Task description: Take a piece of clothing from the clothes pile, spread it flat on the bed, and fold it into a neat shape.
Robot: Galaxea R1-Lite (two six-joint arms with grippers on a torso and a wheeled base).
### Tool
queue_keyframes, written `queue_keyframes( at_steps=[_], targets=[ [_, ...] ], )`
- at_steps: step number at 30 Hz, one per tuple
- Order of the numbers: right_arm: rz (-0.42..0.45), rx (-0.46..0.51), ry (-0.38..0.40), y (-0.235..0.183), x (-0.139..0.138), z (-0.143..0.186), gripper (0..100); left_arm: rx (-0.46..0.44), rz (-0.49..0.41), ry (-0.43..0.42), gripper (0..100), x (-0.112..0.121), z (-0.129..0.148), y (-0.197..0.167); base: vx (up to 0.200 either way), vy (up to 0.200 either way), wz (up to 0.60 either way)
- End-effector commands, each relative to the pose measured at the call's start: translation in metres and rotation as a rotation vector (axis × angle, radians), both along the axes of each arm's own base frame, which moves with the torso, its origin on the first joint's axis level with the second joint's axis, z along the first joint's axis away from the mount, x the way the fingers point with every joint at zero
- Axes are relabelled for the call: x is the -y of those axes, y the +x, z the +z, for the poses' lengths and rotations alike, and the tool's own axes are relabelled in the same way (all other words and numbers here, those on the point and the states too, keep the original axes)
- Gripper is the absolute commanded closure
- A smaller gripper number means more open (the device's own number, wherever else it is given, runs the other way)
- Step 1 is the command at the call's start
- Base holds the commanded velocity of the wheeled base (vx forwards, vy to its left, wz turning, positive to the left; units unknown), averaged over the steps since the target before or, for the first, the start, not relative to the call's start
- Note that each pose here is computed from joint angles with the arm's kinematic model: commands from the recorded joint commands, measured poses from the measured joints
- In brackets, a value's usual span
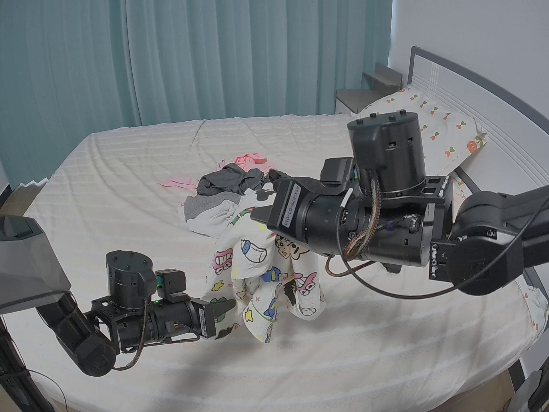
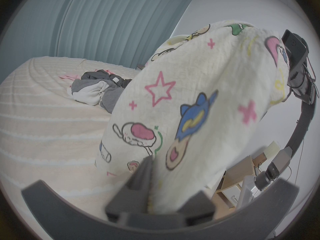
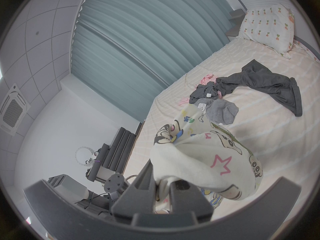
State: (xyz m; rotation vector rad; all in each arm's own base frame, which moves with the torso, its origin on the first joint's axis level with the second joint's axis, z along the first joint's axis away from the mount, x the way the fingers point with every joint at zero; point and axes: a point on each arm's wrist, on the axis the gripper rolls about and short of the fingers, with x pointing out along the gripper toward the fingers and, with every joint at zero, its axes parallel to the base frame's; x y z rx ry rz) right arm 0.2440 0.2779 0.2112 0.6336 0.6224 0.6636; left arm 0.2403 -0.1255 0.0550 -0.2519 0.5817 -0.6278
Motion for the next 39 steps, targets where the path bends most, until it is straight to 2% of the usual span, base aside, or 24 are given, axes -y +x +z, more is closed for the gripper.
queue_keyframes(
  at_steps=[1, 3, 6, 9, 10, 18, 21, 26, 28, 31, 35, 39],
  targets=[
    [-0.023, -0.011, -0.014, 0.007, 0.005, -0.005, 100, -0.018, -0.002, 0.003, 100, 0.0, -0.003, -0.004, 0.0, 0.0, 0.0],
    [-0.029, -0.018, -0.022, 0.009, 0.006, -0.009, 100, -0.024, 0.0, -0.001, 100, 0.0, -0.003, -0.004, 0.0, 0.0, 0.0],
    [-0.079, -0.054, -0.06, 0.027, 0.016, -0.027, 100, 0.018, 0.027, -0.104, 100, 0.001, 0.021, -0.007, 0.0, 0.0, 0.0],
    [-0.089, -0.07, -0.075, 0.032, 0.019, -0.034, 100, 0.032, 0.038, -0.13, 100, 0.0, 0.028, -0.007, 0.0, 0.0, 0.0],
    [-0.095, -0.089, -0.092, 0.037, 0.021, -0.045, 0, 0.059, 0.068, -0.136, 100, 0.0, 0.034, -0.007, 0.0, 0.0, 0.0],
    [-0.11, -0.143, -0.143, 0.051, 0.024, -0.071, 0, 0.104, 0.132, -0.181, 100, -0.002, 0.049, -0.008, 0.0, 0.0, 0.0],
    [-0.114, -0.143, -0.18, 0.055, 0.033, -0.079, 0, 0.159, 0.155, -0.217, 100, -0.003, 0.064, -0.008, 0.0, 0.0, 0.0],
    [-0.061, -0.18, -0.233, 0.047, 0.046, -0.095, 0, 0.256, 0.197, -0.265, 100, -0.002, 0.09, -0.004, 0.0, 0.0, 0.0],
    [-0.036, -0.199, -0.287, 0.041, 0.051, -0.108, 0, 0.319, 0.228, -0.296, 100, 0.001, 0.11, 0.0, 0.0, 0.0, 0.0],
    [-0.013, -0.201, -0.343, 0.037, 0.058, -0.12, 0, 0.333, 0.252, -0.299, 100, 0.002, 0.126, 0.002, 0.0, 0.0, 0.0],
    [0.04, -0.148, -0.414, 0.029, 0.064, -0.137, 0, 0.34, 0.289, -0.293, 100, 0.007, 0.151, 0.004, 0.0, 0.0, 0.0],
    [0.085, -0.09, -0.45, 0.024, 0.061, -0.149, 0, 0.374, 0.331, -0.309, 100, 0.018, 0.171, 0.005, 0.0, 0.0, 0.0]
  ],
)
